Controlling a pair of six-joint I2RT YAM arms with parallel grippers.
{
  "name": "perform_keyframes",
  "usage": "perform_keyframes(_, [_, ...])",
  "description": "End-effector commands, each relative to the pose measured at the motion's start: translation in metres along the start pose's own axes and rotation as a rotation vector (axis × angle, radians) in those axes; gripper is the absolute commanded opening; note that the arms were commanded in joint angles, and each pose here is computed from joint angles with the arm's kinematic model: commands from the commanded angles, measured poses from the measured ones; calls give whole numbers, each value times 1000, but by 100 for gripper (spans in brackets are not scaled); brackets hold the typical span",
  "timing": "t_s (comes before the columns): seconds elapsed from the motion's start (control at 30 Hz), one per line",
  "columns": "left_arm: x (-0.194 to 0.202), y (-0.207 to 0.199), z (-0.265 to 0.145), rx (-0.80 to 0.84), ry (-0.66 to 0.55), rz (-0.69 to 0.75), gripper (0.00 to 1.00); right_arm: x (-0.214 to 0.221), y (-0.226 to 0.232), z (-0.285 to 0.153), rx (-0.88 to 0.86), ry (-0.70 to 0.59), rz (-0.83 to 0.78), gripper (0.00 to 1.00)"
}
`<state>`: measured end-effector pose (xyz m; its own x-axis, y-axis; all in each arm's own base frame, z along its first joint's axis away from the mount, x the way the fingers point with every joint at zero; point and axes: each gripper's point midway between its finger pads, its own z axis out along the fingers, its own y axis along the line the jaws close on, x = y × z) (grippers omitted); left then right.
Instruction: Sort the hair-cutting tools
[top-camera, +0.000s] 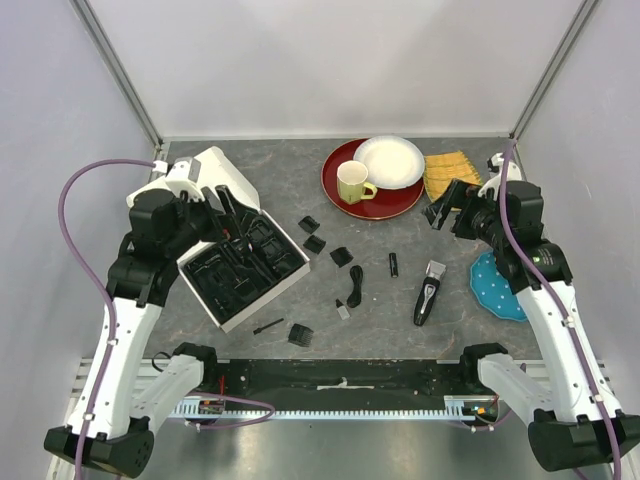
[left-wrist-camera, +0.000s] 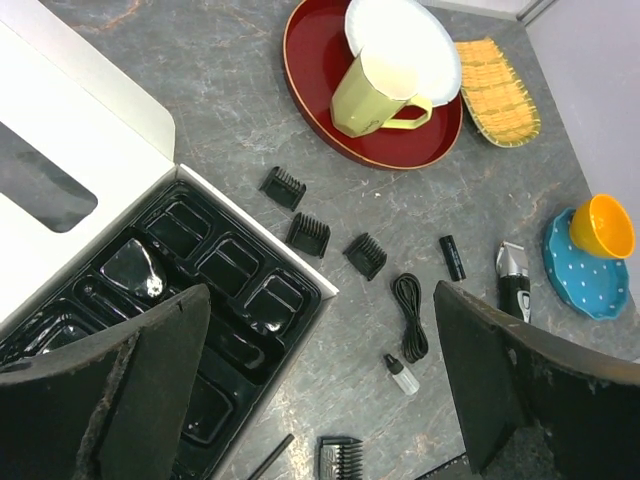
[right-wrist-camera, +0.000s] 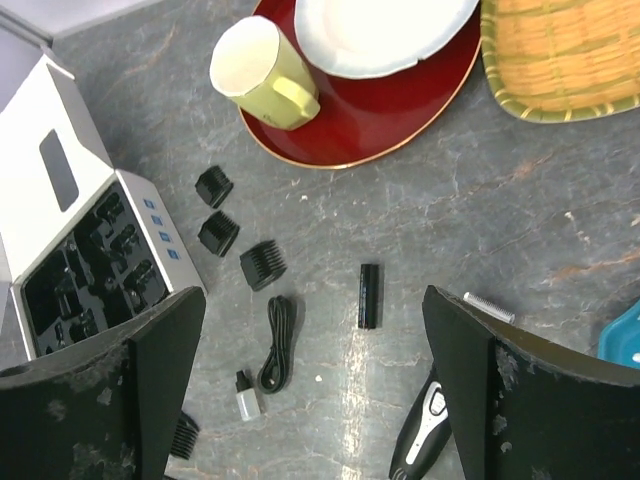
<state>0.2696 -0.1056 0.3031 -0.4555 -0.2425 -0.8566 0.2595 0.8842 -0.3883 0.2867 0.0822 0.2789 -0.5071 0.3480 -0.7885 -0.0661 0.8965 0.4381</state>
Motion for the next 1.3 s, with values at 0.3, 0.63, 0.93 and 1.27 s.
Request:
perform_keyframes(0.3, [-4, 10, -39, -75, -85, 91, 100, 46, 17, 13, -27, 69, 7, 98])
perform_keyframes(0.63, [-4, 39, -38, -204, -207, 56, 100, 116, 31, 18, 70, 142, -9, 96])
perform_keyframes(0.93, [8, 43, -19, -171, -205, 89, 100, 189, 93, 39, 111, 209, -209, 94])
perform_keyframes(1.27, [20, 63, -16, -254, -208, 57, 98, 242, 94, 78, 255, 248, -282, 77])
